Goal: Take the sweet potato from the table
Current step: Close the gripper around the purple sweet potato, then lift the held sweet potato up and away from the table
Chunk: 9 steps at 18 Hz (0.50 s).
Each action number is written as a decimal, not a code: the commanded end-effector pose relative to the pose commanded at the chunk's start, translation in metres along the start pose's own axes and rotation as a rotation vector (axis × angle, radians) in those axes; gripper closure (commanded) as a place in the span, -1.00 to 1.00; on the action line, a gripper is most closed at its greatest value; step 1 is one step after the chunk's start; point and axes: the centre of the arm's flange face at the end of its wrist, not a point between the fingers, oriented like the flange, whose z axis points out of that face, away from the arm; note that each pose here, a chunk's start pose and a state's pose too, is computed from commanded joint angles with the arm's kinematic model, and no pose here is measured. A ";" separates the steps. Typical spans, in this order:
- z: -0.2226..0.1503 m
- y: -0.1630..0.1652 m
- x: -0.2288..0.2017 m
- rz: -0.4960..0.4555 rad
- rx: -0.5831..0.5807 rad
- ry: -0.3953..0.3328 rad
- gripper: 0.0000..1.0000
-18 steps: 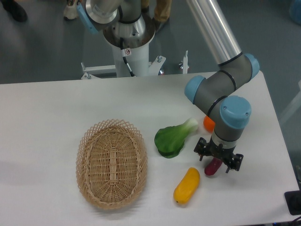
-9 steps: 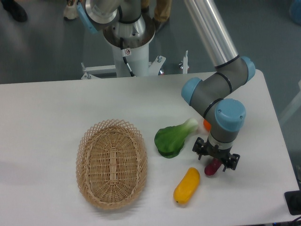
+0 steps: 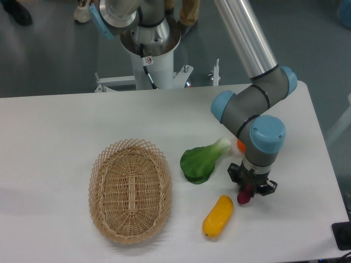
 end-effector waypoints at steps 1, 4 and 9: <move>-0.007 0.000 -0.002 0.010 0.007 -0.009 0.41; -0.039 0.000 -0.014 0.045 0.029 -0.057 0.41; -0.105 0.028 -0.031 0.062 0.099 -0.117 0.41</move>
